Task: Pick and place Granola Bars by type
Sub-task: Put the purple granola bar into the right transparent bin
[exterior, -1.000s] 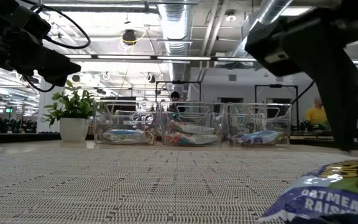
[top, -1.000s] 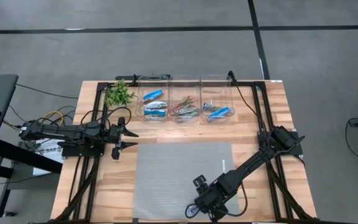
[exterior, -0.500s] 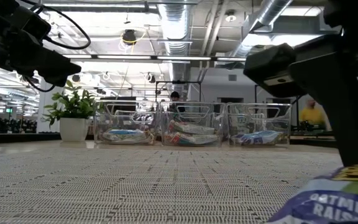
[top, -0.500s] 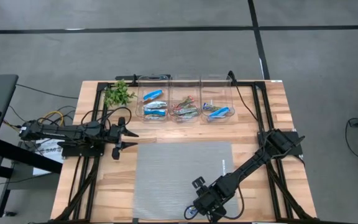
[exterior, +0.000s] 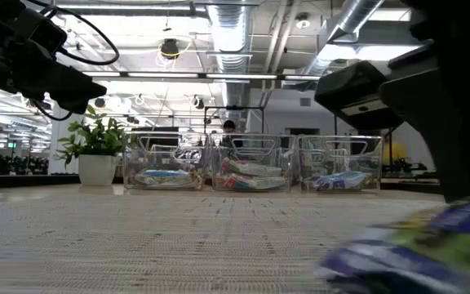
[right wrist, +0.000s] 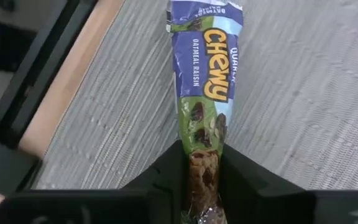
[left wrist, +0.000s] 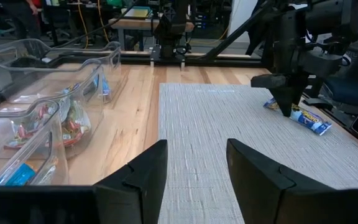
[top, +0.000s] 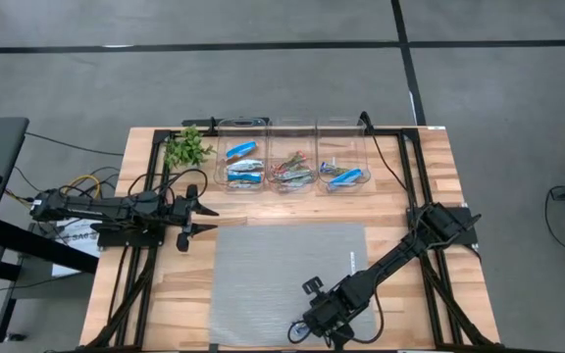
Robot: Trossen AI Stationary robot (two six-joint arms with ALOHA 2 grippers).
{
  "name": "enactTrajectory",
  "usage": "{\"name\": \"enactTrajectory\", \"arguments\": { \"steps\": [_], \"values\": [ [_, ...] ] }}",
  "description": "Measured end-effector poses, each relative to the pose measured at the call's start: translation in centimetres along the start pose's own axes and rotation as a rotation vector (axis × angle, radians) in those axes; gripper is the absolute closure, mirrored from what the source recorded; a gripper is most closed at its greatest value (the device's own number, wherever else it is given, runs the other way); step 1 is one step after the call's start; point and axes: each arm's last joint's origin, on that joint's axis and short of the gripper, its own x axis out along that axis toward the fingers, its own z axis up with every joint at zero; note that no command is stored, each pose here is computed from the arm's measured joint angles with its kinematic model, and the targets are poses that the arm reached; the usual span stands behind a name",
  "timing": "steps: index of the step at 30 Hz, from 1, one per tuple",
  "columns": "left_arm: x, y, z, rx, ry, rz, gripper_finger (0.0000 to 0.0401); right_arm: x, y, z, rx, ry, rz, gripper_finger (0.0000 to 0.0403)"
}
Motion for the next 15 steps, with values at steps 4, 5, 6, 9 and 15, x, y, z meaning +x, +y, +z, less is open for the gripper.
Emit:
{"name": "enactTrajectory", "arguments": {
  "steps": [4, 5, 6, 9, 15],
  "values": [
    [0.0, 0.0, 0.0, 0.007, 0.0, 0.0, 0.0244, -1.4, -0.6, 1.0, 0.042, -0.103, 0.001, 0.0331],
    [0.0, 0.0, 0.0, 0.007, 0.0, 0.0, 0.0244, -2.0, -0.8, 1.3, 0.059, -0.134, 0.002, 0.0331],
    [0.0, 0.0, 0.0, 0.005, 0.0, 0.0, 0.0244, -2.7, -1.2, 1.7, 0.082, -0.172, 0.003, 0.0331],
    [0.0, 0.0, 0.0, 0.0, 0.0, 0.0, 0.0244, -4.6, -2.6, 2.7, 0.167, -0.286, -0.012, 0.0331],
    [0.0, 0.0, 0.0, 0.003, 0.0, 0.0, 0.0244, -9.4, -6.9, 4.1, 0.332, -0.53, -0.148, 0.0331]
  ]
}}
